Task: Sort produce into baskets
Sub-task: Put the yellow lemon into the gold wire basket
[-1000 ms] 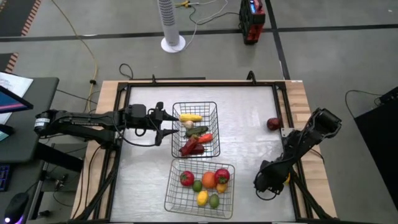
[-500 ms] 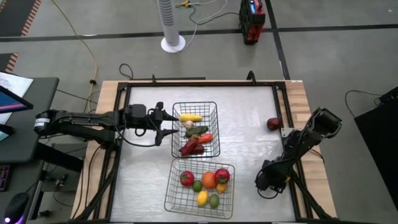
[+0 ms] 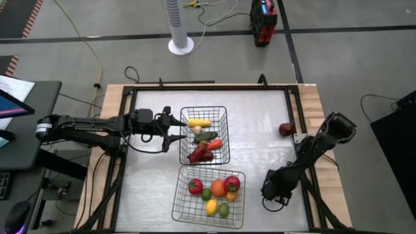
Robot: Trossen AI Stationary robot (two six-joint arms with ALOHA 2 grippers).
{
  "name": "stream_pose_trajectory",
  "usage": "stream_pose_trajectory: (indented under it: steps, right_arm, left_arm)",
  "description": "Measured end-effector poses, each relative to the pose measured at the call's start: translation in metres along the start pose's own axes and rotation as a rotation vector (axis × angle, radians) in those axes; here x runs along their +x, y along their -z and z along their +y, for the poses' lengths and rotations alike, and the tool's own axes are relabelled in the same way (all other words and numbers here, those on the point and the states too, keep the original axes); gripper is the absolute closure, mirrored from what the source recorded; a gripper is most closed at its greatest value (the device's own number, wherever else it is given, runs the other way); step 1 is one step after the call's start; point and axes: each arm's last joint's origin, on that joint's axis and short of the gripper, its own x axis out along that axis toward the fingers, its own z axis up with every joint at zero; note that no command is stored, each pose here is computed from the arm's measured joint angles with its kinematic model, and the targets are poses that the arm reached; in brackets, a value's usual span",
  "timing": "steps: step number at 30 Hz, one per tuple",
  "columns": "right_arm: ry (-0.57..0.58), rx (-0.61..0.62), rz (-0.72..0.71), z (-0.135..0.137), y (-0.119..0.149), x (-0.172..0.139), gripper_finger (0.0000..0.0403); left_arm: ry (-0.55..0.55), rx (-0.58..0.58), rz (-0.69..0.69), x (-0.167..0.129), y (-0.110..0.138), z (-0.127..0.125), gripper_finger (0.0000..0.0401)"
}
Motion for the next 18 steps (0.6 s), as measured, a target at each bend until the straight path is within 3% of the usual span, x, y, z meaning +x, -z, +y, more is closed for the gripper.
stream_pose_trajectory:
  steps: [8, 14, 18]
  right_arm:
    - [0.006, -0.028, -0.185, 0.009, -0.008, -0.046, 0.0149]
    - [0.012, -0.022, -0.227, 0.008, -0.007, -0.087, 0.0149]
    - [-0.065, -0.024, -0.334, 0.013, -0.006, -0.121, 0.0150]
  left_arm:
    - [0.001, -0.001, 0.000, 0.000, 0.000, 0.000, 0.0170]
    - [0.000, -0.001, 0.000, 0.000, 0.000, 0.000, 0.0170]
    - [0.000, -0.002, 0.000, 0.000, 0.000, 0.000, 0.0170]
